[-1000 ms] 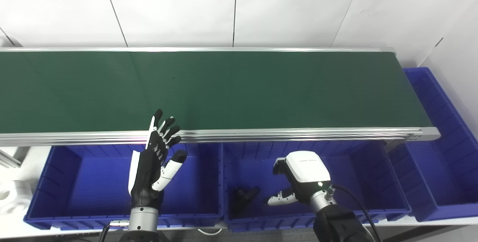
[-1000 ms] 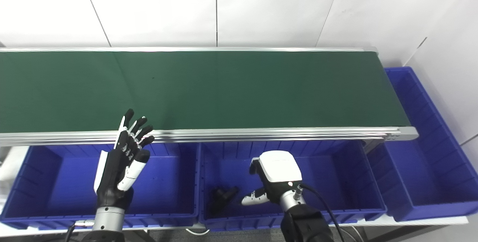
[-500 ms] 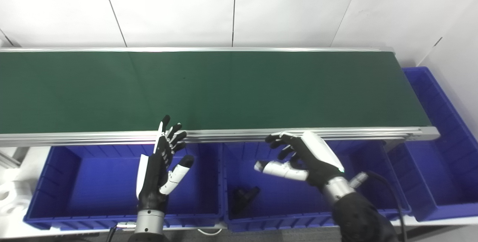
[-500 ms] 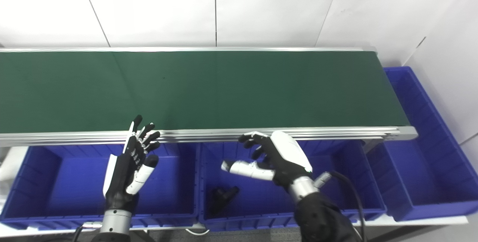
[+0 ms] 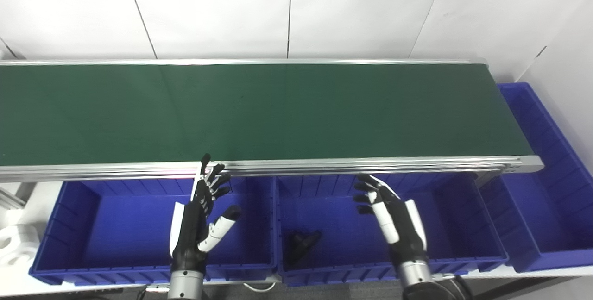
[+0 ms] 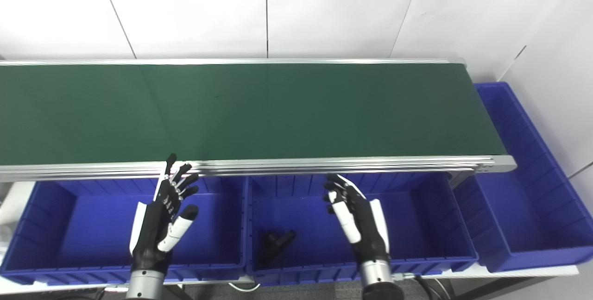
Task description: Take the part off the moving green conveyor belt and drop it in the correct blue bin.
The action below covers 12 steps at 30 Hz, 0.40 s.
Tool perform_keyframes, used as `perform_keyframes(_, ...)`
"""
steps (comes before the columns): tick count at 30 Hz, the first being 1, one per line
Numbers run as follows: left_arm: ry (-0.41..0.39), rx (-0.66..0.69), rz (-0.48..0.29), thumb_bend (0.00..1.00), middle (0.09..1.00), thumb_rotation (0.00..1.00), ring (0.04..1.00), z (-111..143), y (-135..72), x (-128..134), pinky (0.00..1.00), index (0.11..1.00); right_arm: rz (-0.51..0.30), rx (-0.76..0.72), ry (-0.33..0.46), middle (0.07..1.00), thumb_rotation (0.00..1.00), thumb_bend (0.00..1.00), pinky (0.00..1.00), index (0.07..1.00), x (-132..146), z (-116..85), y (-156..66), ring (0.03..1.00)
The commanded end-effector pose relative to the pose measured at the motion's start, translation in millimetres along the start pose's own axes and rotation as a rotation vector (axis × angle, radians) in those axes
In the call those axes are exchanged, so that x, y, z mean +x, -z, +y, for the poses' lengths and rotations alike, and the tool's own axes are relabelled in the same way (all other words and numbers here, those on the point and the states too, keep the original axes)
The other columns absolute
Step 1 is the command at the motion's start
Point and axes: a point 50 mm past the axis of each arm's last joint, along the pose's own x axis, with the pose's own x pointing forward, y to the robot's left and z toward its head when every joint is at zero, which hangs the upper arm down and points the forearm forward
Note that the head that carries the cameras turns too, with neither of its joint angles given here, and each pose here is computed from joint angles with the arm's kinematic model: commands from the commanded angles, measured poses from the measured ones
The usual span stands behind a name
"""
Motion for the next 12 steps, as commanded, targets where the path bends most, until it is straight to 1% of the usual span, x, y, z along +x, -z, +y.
perform_keyframes(1,-0.013,-0.008,-0.065,0.78,0.916,0.77,0.854,-1,-6,1,0.8,1.0,-0.117,0.007,0.021,0.86,1.0,0.88,0.74,0.855,3,2,-12,0.801)
perform_keyframes(2,-0.013,-0.009,-0.066,0.79,0.915,0.76,0.853,-2,-6,1,0.79,1.0,-0.129,0.009,0.02,0.869,1.0,0.85,0.76,0.86,2,2,-11,0.808)
perform_keyframes(5,-0.015,-0.01,-0.07,0.79,0.913,0.75,0.851,-3,-6,0,0.79,0.994,-0.159,0.016,0.011,0.888,1.0,0.83,0.79,0.876,2,4,-8,0.836)
perform_keyframes(10,-0.02,-0.014,-0.074,0.79,0.909,0.74,0.844,-4,-3,0,0.79,0.983,-0.164,0.017,-0.003,0.899,1.0,0.82,0.8,0.882,1,5,-2,0.851)
perform_keyframes(12,-0.021,-0.015,-0.073,0.79,0.907,0.74,0.842,-4,-2,0,0.79,0.98,-0.165,0.006,-0.009,0.903,1.0,0.83,0.8,0.886,1,5,0,0.851)
